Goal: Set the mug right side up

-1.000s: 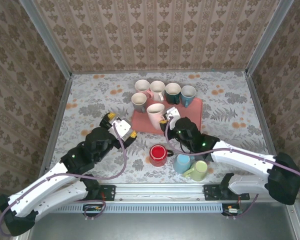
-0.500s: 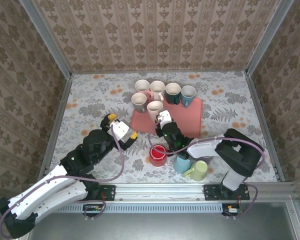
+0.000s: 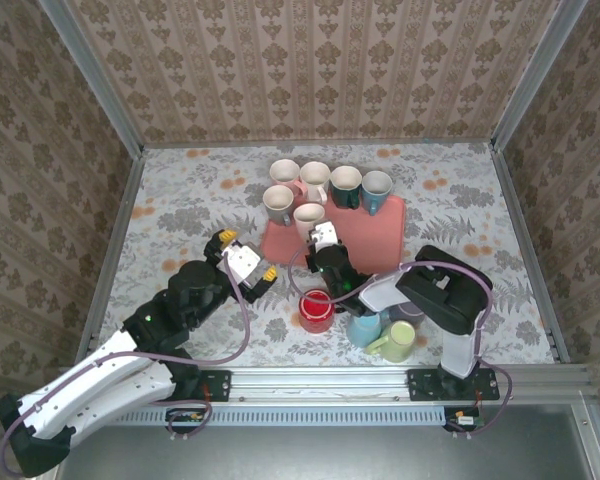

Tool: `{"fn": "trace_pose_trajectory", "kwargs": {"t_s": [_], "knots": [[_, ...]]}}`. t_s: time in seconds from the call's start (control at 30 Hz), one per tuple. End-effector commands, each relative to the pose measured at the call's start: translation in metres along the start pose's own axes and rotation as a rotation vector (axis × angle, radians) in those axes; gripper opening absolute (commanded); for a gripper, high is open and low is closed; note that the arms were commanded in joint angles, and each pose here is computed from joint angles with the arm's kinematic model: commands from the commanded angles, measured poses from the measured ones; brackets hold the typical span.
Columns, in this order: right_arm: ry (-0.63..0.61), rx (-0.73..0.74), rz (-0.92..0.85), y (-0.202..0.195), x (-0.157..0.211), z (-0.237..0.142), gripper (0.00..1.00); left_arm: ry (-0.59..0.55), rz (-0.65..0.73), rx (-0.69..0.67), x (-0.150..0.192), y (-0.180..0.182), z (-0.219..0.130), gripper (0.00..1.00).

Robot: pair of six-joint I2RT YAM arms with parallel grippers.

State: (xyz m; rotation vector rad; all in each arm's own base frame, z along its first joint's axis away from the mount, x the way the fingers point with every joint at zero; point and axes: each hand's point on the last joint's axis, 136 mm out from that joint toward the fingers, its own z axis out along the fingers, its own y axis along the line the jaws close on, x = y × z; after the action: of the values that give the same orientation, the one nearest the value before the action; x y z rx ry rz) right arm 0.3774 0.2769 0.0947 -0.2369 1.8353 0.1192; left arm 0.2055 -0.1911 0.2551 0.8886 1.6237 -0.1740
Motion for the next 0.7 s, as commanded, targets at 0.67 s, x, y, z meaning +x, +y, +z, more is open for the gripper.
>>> {"fn": "trace_pose_trajectory", "kwargs": {"t_s": [0.67], "knots": [[0.04, -0.065, 0.071, 0.003, 0.009, 0.02, 0.31, -0.043, 0.012, 0.007, -0.004, -0.002, 0.002, 1.0]]}}
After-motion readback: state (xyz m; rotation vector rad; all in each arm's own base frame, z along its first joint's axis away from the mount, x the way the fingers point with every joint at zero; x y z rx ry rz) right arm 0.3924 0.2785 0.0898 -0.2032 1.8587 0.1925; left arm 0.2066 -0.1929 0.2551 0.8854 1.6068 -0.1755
